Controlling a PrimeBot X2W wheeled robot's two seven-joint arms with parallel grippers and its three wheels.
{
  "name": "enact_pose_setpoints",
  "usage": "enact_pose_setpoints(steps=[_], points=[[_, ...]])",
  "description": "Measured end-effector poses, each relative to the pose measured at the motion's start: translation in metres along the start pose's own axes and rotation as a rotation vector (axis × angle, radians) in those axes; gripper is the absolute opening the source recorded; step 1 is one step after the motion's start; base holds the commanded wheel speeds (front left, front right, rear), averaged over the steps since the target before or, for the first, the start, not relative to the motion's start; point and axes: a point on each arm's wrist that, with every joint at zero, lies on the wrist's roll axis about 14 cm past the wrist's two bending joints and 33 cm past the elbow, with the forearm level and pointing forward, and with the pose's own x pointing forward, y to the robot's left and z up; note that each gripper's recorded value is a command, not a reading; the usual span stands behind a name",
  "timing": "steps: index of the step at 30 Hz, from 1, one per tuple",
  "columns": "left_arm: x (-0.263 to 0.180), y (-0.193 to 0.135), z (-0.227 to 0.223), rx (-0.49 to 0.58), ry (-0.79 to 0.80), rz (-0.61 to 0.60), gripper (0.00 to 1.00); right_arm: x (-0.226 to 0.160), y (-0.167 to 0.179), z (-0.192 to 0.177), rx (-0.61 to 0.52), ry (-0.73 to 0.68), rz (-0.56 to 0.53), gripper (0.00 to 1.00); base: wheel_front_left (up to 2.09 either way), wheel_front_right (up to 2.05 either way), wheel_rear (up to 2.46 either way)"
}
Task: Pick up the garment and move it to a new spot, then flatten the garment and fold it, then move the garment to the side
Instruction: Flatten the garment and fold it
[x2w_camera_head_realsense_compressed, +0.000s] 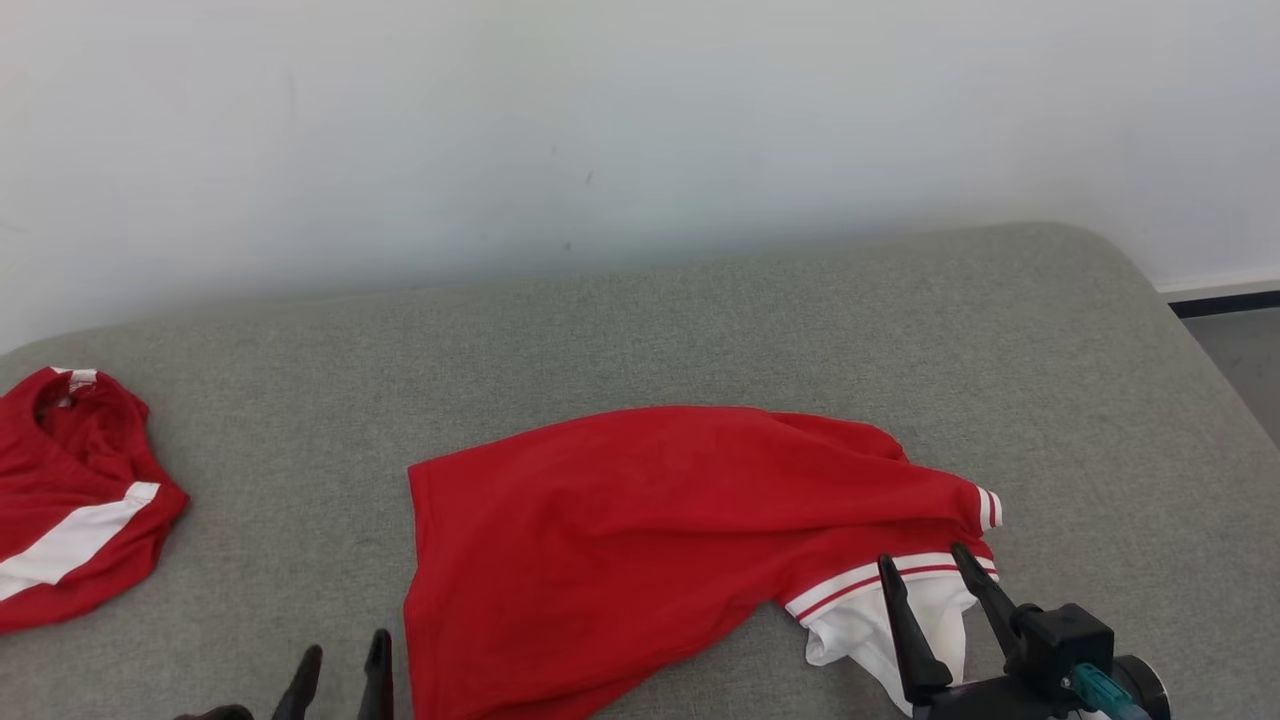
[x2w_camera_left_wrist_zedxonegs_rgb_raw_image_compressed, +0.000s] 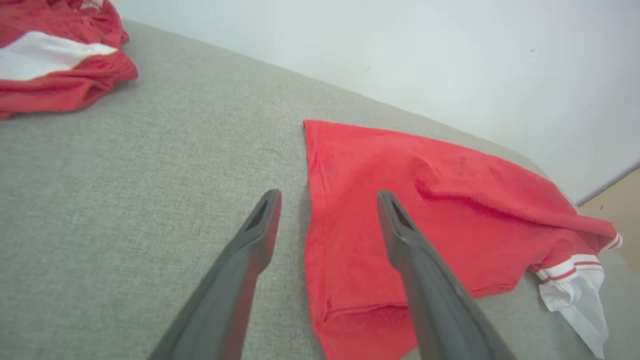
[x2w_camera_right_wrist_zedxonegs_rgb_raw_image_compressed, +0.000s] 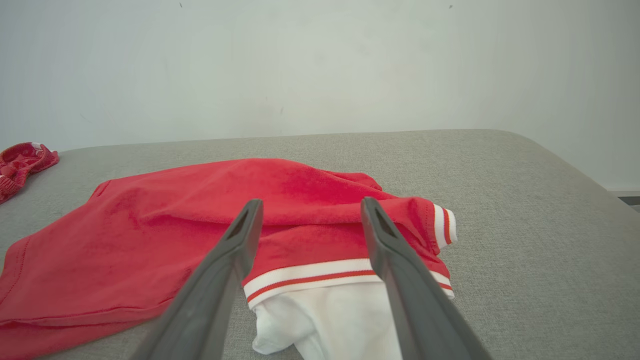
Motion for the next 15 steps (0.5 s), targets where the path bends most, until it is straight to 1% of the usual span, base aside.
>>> enact_pose_setpoints(steps=[2,6,12,15], points=[[-0.001,-0.001,0.016,0.005,-0.092,-0.005,1.0,-0.002,-0.001,0.0,0.001,-0.002,-0.005,1.0,0.0,0.0,0.0],[-0.005,-0.004,0.034,0.031,-0.189,-0.017,1.0,-0.005,-0.004,-0.002,0.003,0.002,-0.014,1.0,0.0,0.0,0.0],[-0.016,-0.004,0.051,0.065,-0.267,-0.012,1.0,-0.009,-0.008,-0.003,0.002,0.004,-0.028,1.0,0.0,0.0,0.0],[-0.026,0.002,0.048,0.077,-0.273,0.012,1.0,-0.012,-0.01,-0.006,0.004,0.012,-0.035,1.0,0.0,0.0,0.0]])
